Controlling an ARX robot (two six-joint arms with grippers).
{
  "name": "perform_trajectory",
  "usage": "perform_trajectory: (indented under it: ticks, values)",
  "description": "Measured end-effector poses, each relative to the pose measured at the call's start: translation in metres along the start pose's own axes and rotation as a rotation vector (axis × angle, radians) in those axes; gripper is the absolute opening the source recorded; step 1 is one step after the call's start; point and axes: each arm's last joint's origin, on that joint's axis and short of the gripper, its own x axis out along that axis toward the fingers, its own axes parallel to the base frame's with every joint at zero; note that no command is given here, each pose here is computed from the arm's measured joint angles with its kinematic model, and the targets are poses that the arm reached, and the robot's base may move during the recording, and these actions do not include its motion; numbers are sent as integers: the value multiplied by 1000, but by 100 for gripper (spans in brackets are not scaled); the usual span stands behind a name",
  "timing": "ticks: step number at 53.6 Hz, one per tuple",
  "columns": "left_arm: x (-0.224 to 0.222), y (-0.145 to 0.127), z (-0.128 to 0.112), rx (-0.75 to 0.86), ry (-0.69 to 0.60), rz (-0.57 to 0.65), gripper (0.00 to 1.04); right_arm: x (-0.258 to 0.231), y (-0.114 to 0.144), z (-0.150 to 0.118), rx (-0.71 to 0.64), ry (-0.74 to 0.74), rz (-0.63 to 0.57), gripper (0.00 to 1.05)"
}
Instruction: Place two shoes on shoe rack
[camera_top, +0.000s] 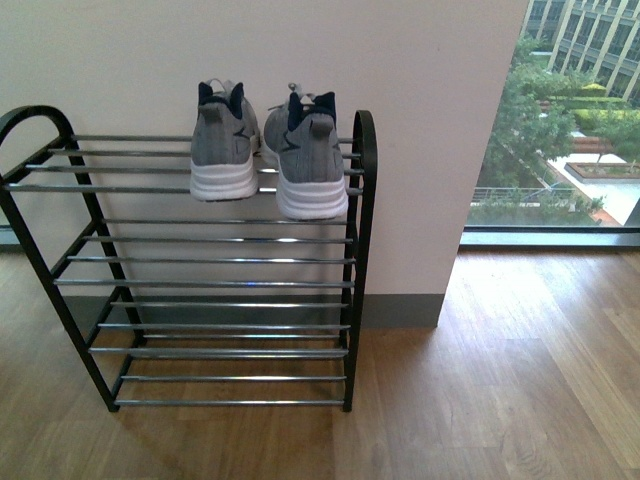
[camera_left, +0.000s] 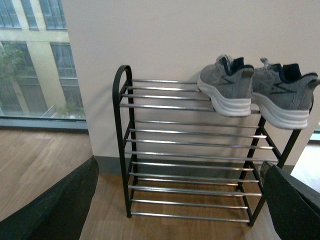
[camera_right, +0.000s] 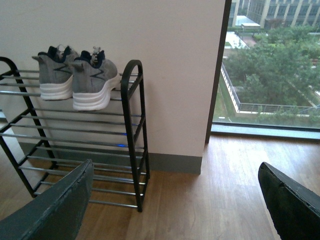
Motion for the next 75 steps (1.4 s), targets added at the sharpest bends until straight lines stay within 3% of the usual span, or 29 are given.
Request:
perform_trajectory:
  ticks: [75]
  values:
    - [0, 0, 0, 0, 0, 0, 95, 0, 0, 0, 1, 0, 0, 95]
